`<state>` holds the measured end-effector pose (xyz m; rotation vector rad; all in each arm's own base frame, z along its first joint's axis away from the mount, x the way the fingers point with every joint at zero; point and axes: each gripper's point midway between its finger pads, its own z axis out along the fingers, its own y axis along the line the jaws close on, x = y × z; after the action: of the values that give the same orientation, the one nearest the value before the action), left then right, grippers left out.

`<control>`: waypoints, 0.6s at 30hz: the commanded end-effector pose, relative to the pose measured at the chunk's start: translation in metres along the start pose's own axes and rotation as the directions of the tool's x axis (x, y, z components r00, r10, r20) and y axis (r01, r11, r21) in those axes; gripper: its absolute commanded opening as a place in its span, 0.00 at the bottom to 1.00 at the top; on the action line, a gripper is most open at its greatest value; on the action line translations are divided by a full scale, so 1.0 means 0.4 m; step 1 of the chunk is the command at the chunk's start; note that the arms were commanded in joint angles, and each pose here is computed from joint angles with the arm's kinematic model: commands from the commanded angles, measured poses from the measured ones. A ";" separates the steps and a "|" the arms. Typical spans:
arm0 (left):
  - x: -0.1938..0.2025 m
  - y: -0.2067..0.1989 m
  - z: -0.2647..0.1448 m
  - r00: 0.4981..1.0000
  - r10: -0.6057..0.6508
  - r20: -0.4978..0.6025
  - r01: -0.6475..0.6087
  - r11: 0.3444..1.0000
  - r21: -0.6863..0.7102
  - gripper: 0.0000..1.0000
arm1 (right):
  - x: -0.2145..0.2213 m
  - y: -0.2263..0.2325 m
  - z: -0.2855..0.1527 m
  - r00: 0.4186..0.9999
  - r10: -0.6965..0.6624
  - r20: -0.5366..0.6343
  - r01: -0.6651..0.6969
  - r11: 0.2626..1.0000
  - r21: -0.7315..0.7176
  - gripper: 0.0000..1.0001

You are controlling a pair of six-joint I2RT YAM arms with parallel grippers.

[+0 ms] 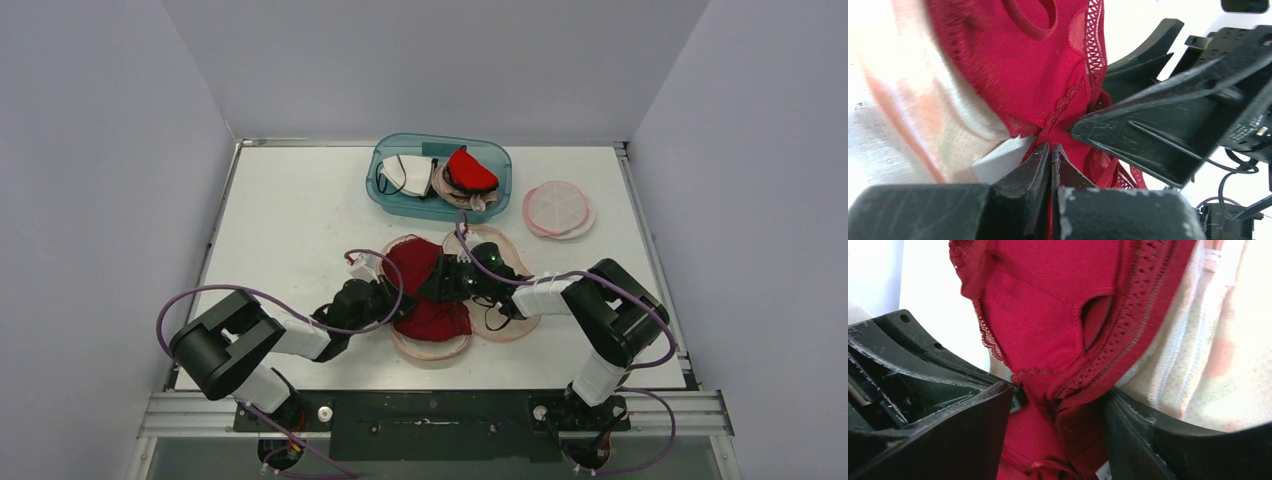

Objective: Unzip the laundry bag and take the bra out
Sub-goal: Pick up the bra from the laundry bag.

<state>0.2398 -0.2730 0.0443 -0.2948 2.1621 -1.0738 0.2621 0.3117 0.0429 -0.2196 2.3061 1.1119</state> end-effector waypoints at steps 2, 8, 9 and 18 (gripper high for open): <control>-0.012 -0.042 0.005 1.000 -0.016 0.019 0.014 0.997 0.077 0.00 | -0.019 0.041 0.025 1.000 0.015 0.012 -0.014 0.998 -0.064 0.53; -0.011 -0.042 0.001 1.000 -0.015 0.020 0.014 0.997 0.080 0.00 | -0.021 0.040 0.027 1.000 0.018 0.017 -0.017 0.998 -0.064 0.29; -0.012 -0.042 -0.001 1.000 -0.016 0.020 0.014 0.997 0.081 0.00 | -0.021 0.041 0.026 1.000 0.017 0.018 -0.015 0.998 -0.065 0.26; -0.033 -0.064 -0.042 0.999 -0.019 0.039 0.016 0.996 0.087 0.00 | -0.031 0.062 -0.003 1.000 -0.008 0.020 0.010 0.997 -0.078 0.05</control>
<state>0.2353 -0.2717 0.0482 -0.3066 2.1502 -1.1050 0.2571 0.3165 0.0345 -0.1815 2.3479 1.1517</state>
